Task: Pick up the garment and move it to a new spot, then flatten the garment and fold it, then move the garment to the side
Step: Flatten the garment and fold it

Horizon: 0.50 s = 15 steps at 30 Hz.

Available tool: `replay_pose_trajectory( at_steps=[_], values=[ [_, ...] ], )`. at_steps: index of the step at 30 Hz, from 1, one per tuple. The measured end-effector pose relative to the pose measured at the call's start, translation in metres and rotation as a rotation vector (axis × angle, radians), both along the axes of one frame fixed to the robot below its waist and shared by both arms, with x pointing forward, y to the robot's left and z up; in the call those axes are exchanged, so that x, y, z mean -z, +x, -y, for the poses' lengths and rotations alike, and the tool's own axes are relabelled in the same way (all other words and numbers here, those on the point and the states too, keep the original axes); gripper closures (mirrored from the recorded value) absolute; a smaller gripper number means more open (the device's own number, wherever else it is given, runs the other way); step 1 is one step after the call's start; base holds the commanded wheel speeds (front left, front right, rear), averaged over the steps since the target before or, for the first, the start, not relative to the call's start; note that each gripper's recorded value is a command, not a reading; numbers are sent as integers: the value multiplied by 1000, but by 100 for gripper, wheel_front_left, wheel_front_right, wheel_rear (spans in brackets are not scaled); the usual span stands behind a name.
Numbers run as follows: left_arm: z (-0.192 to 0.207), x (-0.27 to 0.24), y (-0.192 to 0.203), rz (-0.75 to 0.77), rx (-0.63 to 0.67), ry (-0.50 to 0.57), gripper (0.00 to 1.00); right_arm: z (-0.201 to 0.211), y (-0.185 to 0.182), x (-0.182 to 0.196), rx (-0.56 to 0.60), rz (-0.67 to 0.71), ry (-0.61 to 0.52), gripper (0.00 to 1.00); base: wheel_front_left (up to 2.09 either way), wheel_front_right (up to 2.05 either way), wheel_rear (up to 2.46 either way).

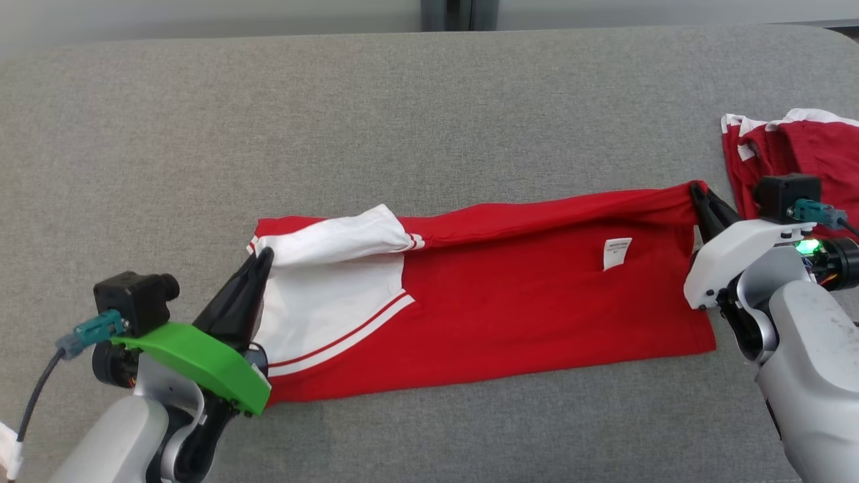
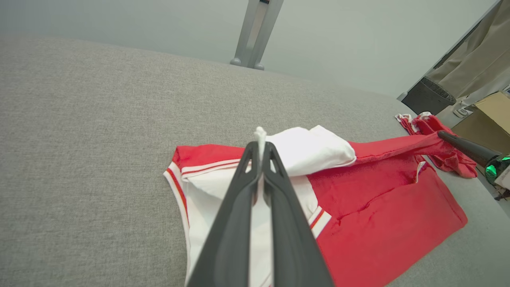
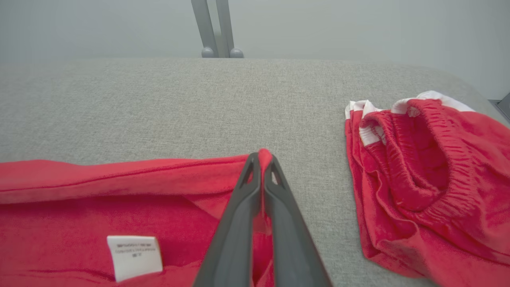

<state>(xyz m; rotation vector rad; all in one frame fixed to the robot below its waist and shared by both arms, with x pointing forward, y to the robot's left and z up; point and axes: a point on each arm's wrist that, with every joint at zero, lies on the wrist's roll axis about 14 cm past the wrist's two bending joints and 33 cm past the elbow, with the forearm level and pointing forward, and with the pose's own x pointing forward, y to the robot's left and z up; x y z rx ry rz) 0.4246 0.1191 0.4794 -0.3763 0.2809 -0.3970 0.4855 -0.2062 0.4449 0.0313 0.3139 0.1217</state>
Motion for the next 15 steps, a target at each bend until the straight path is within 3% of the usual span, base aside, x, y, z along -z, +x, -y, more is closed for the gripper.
replay_pose_trajectory(
  at_steps=[10, 12, 13, 14, 15],
  values=[
    [-1, 31, -25, -83, -43, -11, 100, -2, -30, 10, -9, -25, -15, 97, 0, 0, 0],
    [-2, 38, -28, -101, -54, -10, 100, -3, -35, 10, -3, -24, -7, 78, 0, 0, 0],
    [-3, 40, -30, -106, -58, -7, 84, -4, -38, 11, -1, -26, -5, 16, 0, 0, 0],
    [-4, 42, -30, -107, -66, -4, 71, -4, -41, 11, 1, -24, -2, 0, 0, 0, 0],
    [-6, 44, -31, -106, -77, -4, 40, -4, -43, 10, 8, -14, 6, 0, 0, 0, 0]
  ],
)
